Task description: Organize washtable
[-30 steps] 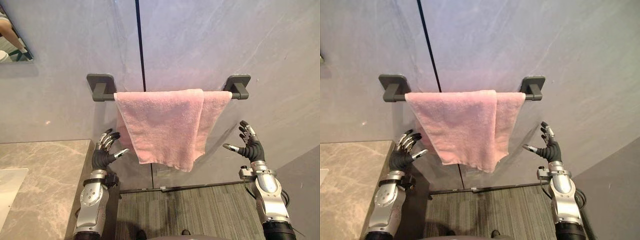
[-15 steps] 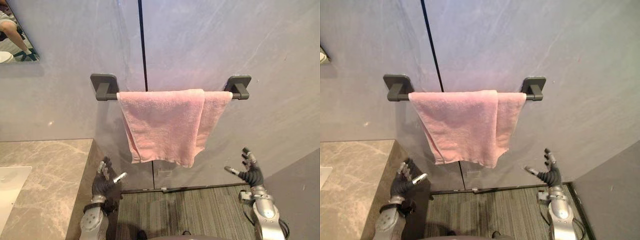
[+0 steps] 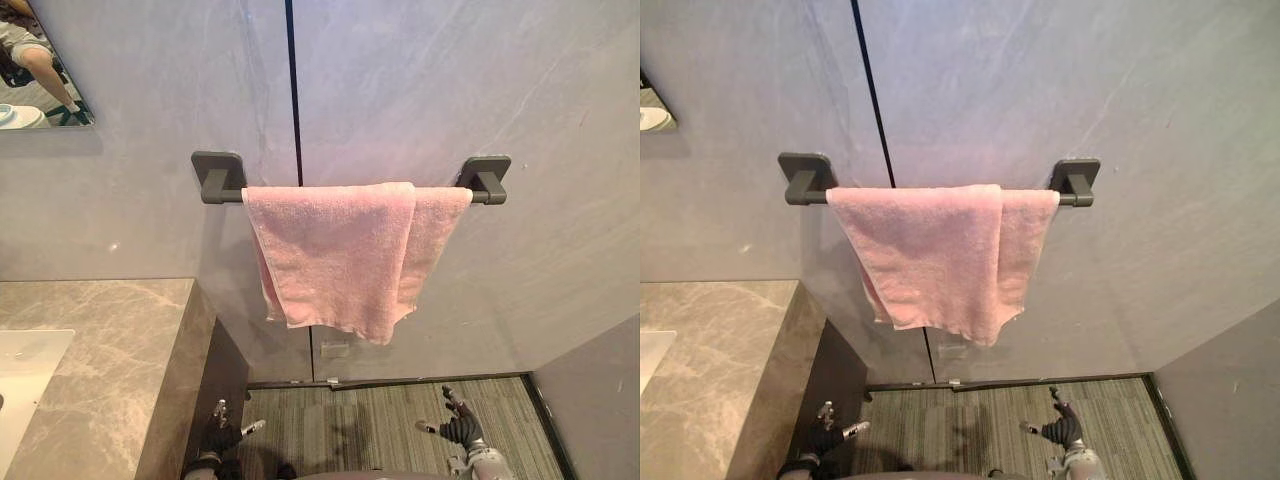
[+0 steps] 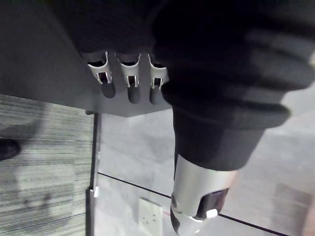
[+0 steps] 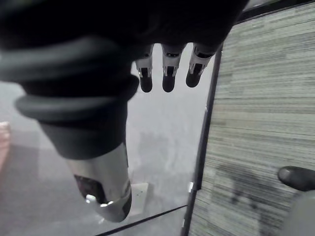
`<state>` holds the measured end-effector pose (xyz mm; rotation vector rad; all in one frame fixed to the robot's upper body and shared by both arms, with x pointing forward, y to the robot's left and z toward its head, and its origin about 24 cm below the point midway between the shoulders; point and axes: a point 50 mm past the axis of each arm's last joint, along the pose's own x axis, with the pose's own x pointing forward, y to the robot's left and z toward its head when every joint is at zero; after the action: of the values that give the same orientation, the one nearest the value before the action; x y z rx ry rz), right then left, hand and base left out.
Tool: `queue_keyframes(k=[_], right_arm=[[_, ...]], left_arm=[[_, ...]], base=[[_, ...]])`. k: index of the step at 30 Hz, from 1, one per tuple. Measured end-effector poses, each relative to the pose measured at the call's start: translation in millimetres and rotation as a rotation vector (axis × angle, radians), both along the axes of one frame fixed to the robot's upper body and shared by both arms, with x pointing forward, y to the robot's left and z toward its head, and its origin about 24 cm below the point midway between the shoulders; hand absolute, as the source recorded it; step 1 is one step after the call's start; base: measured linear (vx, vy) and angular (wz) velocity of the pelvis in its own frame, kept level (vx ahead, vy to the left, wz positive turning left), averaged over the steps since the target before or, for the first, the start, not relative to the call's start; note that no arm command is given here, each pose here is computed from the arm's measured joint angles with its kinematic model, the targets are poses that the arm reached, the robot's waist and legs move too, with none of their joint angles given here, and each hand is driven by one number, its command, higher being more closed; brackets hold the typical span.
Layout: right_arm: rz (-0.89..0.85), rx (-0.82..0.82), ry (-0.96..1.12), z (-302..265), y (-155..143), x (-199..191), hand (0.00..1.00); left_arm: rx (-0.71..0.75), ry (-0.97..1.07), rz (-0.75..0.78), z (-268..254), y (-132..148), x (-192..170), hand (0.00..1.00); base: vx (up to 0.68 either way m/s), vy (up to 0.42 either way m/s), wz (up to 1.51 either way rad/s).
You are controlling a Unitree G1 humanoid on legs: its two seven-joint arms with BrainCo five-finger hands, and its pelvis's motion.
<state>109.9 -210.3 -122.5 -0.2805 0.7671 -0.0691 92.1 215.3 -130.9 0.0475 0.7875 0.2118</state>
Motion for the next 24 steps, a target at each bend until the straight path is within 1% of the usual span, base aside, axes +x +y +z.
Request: queue_keyframes(k=[5,11,24], right_arm=[[-0.009,0.006,0.093,-11.8,0.3,-15.5,0.0],[-0.023,0.015,0.163,-21.0,1.2,-28.5,0.0],[-0.052,0.018,0.201,-25.5,0.2,-36.4,0.0]], left_arm=[[-0.021,0.069,0.004,-10.4,-9.4,-12.4,0.0],[-0.02,0.102,0.021,-15.4,-10.9,-13.6,0.0],[-0.032,0.108,0.057,-17.6,-13.0,-12.4,0.0]], base=[[0.0,0.0,0.0],[-0.03,-0.008,0.0],[0.01,-0.002,-0.02]])
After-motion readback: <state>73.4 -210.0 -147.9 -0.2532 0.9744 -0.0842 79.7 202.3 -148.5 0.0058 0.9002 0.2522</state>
